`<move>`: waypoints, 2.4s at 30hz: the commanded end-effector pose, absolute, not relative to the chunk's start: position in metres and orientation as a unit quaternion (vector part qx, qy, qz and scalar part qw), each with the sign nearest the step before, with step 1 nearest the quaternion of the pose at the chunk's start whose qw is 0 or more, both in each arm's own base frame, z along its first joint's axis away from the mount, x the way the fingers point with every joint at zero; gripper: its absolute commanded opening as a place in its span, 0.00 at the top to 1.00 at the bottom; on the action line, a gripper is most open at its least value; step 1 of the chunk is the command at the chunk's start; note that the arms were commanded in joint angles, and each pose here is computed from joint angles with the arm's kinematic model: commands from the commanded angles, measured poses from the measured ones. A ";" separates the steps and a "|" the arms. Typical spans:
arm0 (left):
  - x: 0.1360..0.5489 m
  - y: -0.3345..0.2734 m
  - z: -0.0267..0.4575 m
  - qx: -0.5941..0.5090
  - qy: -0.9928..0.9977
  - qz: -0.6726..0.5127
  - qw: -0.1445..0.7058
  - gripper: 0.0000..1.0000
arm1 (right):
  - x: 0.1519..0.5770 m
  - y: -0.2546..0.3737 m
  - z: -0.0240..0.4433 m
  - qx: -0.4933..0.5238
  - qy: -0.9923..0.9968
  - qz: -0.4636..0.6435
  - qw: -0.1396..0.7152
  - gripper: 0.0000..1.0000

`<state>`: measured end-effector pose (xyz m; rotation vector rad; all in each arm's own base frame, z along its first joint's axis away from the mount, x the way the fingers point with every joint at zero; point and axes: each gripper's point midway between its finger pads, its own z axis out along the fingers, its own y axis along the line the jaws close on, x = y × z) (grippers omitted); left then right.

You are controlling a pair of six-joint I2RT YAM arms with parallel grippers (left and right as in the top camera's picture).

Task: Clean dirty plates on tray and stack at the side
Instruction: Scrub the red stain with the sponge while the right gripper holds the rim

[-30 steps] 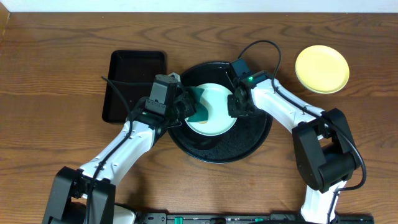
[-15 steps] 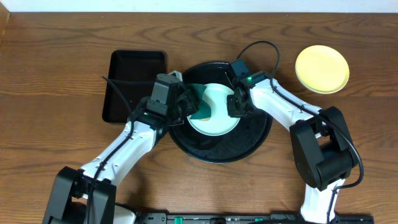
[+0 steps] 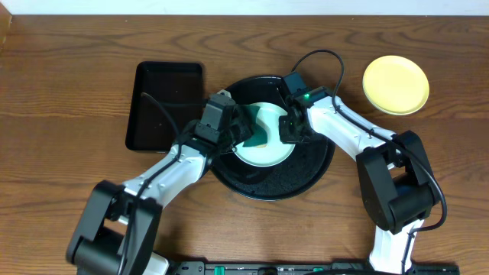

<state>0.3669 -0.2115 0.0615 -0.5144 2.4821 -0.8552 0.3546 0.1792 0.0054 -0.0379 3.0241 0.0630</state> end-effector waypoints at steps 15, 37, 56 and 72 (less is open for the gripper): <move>0.371 -0.223 0.039 -0.193 0.902 -0.315 0.223 0.58 | 0.352 0.172 -0.007 -0.009 0.999 0.007 0.043 0.92; 0.365 -0.214 0.027 -0.179 0.917 -0.281 0.219 0.72 | 0.352 0.173 -0.008 -0.009 0.999 0.009 0.042 0.92; 0.362 -0.234 0.035 -0.170 0.909 -0.313 0.216 0.92 | 0.351 0.172 -0.008 -0.009 0.999 0.008 0.040 0.99; 0.355 -0.164 0.002 -0.233 0.932 -0.126 0.249 0.93 | 0.351 0.172 -0.008 -0.009 0.999 0.007 0.040 0.99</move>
